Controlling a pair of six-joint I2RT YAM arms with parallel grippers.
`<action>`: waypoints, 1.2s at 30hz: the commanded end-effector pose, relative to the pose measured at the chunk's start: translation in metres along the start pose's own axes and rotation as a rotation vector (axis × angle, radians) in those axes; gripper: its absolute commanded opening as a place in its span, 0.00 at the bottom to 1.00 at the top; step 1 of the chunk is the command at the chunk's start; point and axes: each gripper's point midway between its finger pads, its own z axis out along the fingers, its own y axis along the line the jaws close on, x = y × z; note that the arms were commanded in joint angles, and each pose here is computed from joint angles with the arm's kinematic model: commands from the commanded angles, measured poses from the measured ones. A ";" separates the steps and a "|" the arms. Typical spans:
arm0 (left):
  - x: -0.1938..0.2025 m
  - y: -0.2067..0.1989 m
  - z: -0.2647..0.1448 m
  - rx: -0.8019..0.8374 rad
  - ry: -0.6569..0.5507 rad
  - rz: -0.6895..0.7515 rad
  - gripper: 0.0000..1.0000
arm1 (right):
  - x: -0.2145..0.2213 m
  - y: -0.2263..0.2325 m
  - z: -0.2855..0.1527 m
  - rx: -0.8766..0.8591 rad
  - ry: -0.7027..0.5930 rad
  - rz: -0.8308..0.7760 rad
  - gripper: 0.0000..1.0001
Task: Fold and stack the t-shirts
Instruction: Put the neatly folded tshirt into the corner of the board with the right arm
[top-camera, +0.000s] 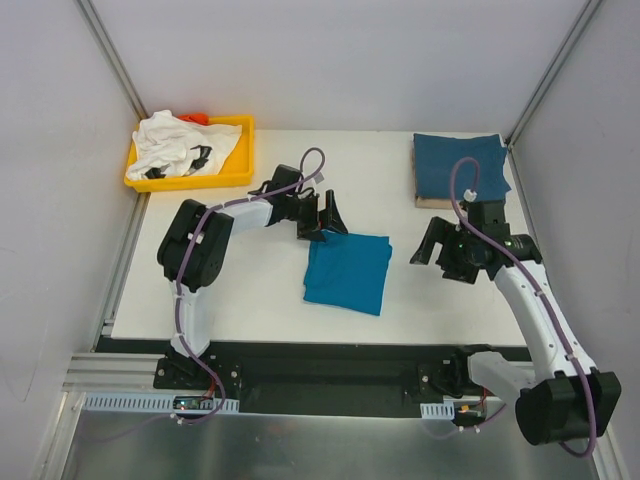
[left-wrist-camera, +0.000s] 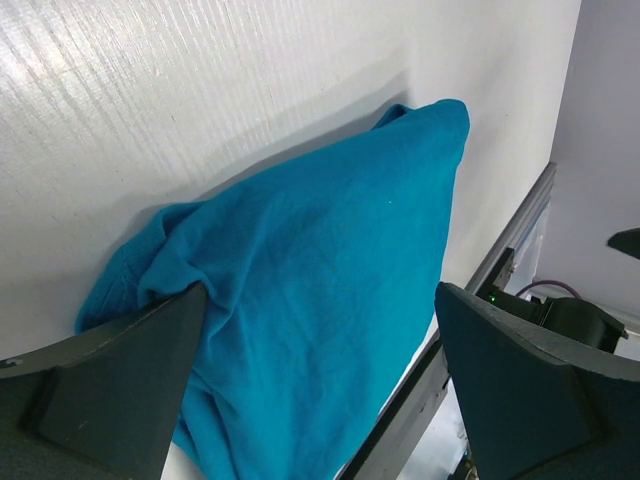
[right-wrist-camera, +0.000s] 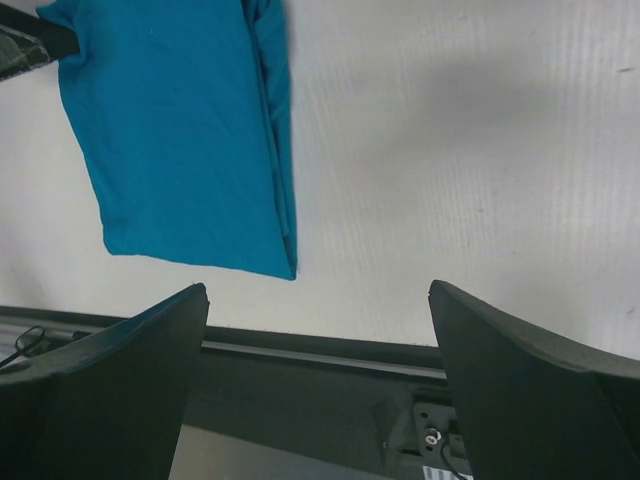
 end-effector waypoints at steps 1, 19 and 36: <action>-0.003 -0.031 -0.027 0.028 -0.019 0.056 0.99 | 0.006 0.026 0.018 -0.144 0.068 0.053 0.96; 0.011 -0.033 -0.174 -0.363 -0.466 0.200 1.00 | 0.045 0.053 0.128 0.012 0.361 -0.088 0.68; 0.017 -0.014 -0.178 -0.430 -0.490 0.161 0.99 | 0.068 0.061 0.190 0.201 0.393 -0.234 0.29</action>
